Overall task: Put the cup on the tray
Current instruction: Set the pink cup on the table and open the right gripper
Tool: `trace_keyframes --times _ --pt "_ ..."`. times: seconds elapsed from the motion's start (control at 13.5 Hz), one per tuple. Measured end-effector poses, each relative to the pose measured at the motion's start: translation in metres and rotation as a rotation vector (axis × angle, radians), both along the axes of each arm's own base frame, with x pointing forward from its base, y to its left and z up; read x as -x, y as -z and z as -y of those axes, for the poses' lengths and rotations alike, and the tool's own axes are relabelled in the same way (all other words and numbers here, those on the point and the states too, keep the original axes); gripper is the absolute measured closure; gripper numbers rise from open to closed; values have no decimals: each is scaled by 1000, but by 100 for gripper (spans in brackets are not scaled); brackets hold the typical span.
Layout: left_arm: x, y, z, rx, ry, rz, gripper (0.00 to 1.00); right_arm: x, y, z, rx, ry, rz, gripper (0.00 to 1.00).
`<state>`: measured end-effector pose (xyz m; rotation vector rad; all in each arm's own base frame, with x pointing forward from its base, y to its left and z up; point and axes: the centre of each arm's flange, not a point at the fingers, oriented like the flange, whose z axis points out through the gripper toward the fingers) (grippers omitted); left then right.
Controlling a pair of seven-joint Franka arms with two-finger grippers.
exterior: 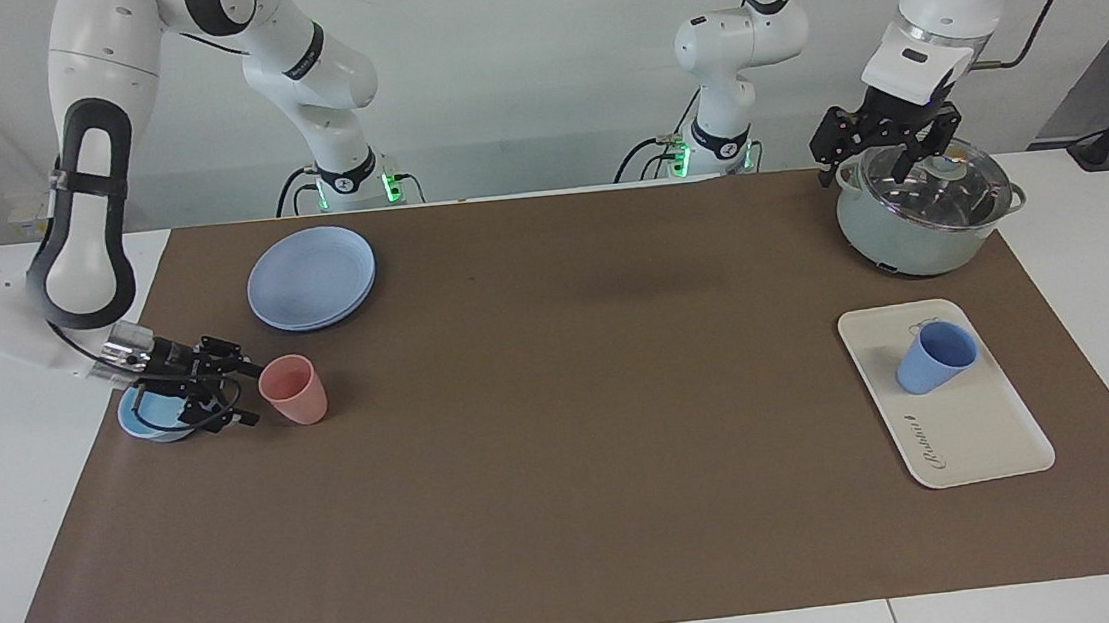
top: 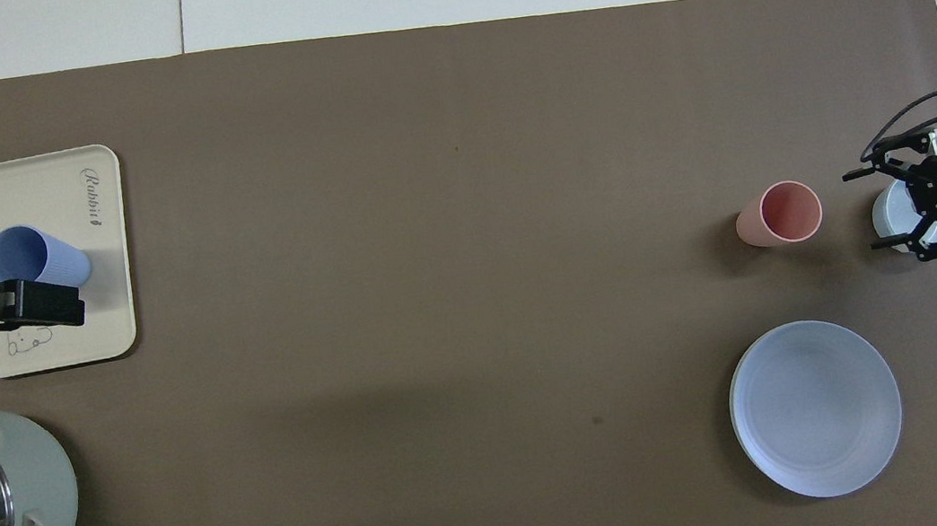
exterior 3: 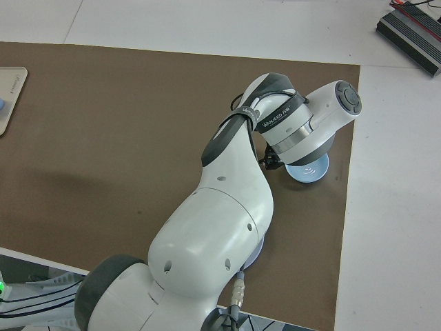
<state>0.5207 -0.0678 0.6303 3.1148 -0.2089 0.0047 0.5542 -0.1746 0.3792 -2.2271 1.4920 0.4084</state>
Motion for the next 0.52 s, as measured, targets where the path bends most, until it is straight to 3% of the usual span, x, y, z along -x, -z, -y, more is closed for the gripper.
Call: trace_keyframes --times 0.15,0.3,0.52 --pt "0 1 -1 0 3 -2 0 10 -34 -19 63 -109 -10 0" --pt "0 1 -1 0 3 -3 0 10 -57 -51 113 -254 24 0" --pt "0 1 -1 0 5 -3 0 3 -68 -129 230 -601 72 0"
